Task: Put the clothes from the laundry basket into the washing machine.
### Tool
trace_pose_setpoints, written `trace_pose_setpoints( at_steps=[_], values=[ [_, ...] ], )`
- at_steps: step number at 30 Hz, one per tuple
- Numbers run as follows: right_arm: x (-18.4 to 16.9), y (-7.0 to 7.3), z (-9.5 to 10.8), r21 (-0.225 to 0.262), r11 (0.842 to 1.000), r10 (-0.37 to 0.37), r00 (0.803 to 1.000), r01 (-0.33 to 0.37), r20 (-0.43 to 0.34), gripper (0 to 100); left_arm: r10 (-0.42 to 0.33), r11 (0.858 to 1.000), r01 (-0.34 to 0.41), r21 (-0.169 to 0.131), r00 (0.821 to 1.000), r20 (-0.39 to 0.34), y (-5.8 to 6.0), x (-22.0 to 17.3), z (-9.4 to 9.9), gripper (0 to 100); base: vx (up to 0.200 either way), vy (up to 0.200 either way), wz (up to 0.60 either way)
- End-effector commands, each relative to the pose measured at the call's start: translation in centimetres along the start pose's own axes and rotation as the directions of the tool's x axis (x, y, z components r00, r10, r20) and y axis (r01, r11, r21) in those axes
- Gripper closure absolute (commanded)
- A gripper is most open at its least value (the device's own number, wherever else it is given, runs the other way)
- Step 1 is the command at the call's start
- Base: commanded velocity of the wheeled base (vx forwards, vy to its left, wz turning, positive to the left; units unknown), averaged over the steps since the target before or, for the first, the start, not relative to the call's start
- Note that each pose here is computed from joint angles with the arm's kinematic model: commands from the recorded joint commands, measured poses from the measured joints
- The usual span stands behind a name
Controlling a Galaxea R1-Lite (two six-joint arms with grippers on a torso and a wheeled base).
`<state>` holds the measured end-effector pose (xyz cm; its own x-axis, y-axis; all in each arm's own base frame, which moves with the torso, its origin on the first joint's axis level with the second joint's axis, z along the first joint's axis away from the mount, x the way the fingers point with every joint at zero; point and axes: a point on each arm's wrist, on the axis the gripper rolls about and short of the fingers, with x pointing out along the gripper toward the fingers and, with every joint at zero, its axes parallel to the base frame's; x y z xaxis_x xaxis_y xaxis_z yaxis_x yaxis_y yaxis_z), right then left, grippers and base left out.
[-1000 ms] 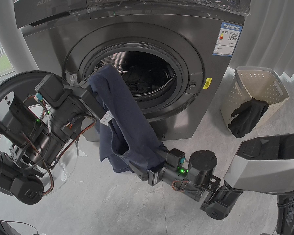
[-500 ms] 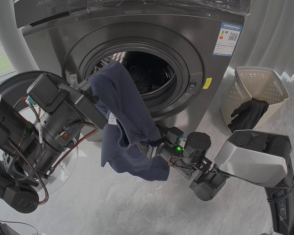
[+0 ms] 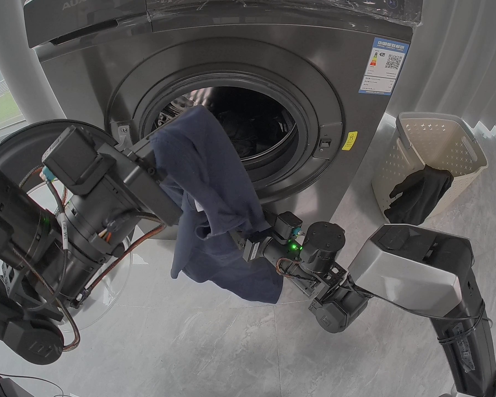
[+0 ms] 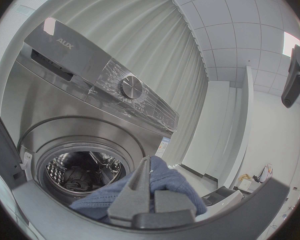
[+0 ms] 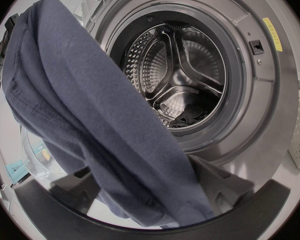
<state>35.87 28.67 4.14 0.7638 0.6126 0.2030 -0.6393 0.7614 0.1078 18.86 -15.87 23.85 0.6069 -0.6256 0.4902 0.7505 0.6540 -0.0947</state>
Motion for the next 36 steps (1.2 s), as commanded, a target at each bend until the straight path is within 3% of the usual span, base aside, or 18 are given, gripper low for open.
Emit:
trace_pose_setpoints(
  at_steps=[1,12,15,19,21,24,25,26,28,33,36],
  values=[
    [0.1,-0.1,0.2,-0.001,1.000,-0.002,1.000,0.002,0.009,100,0.010,1.000,-0.010,0.002,1.000,0.003,0.3,0.1,0.0,100,0.000,0.000,0.00],
    [-1.2,-1.2,5.7,-0.006,0.999,-0.035,0.997,0.035,0.073,100,0.118,0.992,-0.116,0.053,0.993,-0.020,3.3,0.1,-0.7,100,0.000,0.000,0.00],
    [-2.1,-1.0,8.8,-0.007,0.999,-0.035,0.993,0.036,0.116,100,0.179,0.982,-0.173,0.082,0.981,-0.075,5.1,-0.4,-2.1,100,0.000,0.000,0.00],
    [-2.9,-0.6,10.4,-0.005,1.000,-0.030,0.990,0.031,0.135,100,0.209,0.976,-0.198,0.087,0.967,-0.146,5.8,-1.4,-3.7,100,0.000,0.000,0.00],
    [-3.5,0.1,11.8,0.000,1.000,-0.019,0.988,0.019,0.156,100,0.210,0.977,-0.197,0.078,0.949,-0.235,6.0,-2.4,-5.6,100,0.000,0.000,0.00],
    [-3.8,0.8,12.7,0.006,1.000,-0.006,0.985,0.005,0.172,100,0.212,0.977,-0.197,0.080,0.927,-0.309,6.1,-3.2,-7.3,100,0.000,0.000,0.00],
    [-3.8,0.8,12.7,0.006,1.000,-0.006,0.985,0.005,0.172,100,0.212,0.977,-0.197,0.080,0.927,-0.309,6.1,-3.2,-7.3,100,0.000,0.000,0.00],
    [-3.9,1.0,13.0,0.010,1.000,0.000,0.984,-0.001,0.179,100,0.216,0.976,-0.200,0.082,0.906,-0.364,6.1,-3.8,-8.6,100,0.000,0.000,0.00],
    [-3.9,1.3,13.2,0.011,1.000,0.006,0.983,-0.008,0.183,100,0.220,0.975,-0.203,0.087,0.881,-0.420,6.3,-4.2,-10.2,100,0.000,0.000,0.00],
    [-3.9,1.9,13.1,0.019,1.000,0.012,0.983,-0.016,0.184,100,0.211,0.977,-0.200,0.077,0.832,-0.513,6.4,-5.3,-12.4,100,0.000,0.000,0.00],
    [-3.9,1.9,13.0,0.019,1.000,0.012,0.984,-0.015,0.179,100,0.187,0.981,-0.182,0.063,0.821,-0.540,6.4,-5.5,-13.1,100,0.000,0.000,0.00]
  ],
)
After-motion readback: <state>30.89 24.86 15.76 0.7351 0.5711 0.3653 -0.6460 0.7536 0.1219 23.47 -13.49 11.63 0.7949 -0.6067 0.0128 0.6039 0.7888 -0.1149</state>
